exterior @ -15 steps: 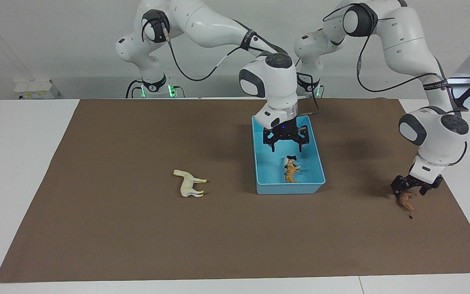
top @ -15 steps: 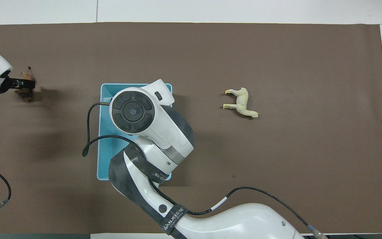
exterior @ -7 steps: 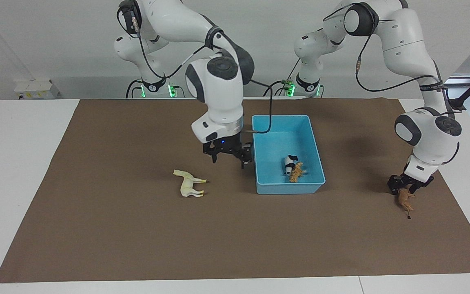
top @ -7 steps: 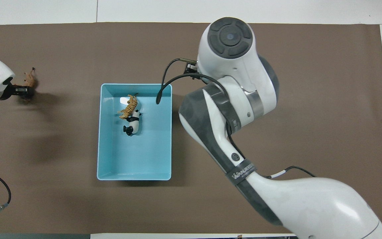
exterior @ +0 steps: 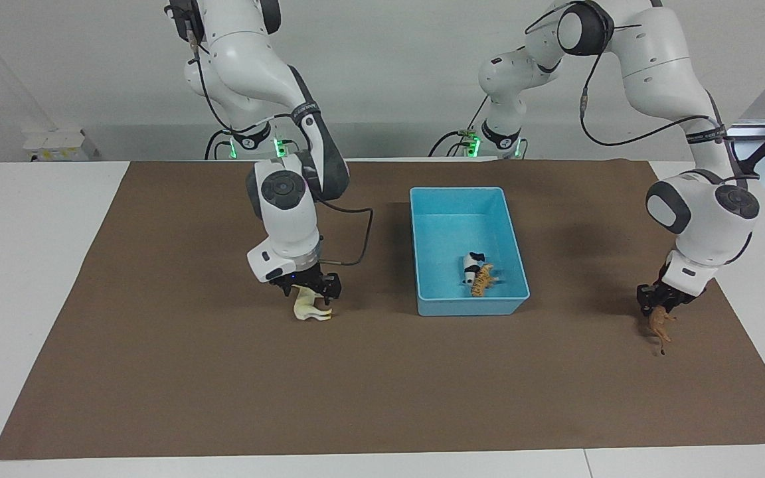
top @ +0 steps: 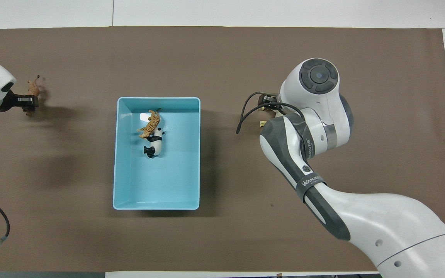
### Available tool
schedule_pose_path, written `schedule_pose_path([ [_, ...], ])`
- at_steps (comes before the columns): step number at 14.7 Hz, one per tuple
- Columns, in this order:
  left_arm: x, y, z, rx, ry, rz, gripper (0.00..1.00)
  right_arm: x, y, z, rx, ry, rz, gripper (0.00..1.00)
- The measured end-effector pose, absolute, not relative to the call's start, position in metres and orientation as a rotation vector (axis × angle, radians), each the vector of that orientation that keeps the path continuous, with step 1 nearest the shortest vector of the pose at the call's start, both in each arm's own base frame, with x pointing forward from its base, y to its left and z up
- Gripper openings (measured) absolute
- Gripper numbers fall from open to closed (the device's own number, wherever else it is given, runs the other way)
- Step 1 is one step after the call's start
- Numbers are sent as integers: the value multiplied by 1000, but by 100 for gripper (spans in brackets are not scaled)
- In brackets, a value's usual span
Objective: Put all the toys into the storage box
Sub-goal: 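Grasp the brown horse with the left gripper while the right gripper reaches, then carry the brown horse into the box and open the left gripper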
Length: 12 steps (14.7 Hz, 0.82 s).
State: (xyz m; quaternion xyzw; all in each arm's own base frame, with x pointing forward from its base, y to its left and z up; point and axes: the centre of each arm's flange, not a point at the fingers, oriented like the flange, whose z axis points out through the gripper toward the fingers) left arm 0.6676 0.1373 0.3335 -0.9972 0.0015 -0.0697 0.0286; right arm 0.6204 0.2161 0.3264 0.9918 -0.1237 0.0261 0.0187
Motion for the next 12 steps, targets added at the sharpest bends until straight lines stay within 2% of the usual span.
schedule_pose_path([
  [3,673,77,400,-3154,-172,-172,45,617,200,316,3075,-334,78,100],
  [7,636,-75,483,-3170,-387,-77,45,612,199,309,3080,-281,83,100],
  [9,609,-141,488,-3156,-458,-30,45,607,202,305,3084,-226,74,100],
  [12,571,-202,458,-3139,-536,-9,45,603,199,297,3095,-167,104,100],
])
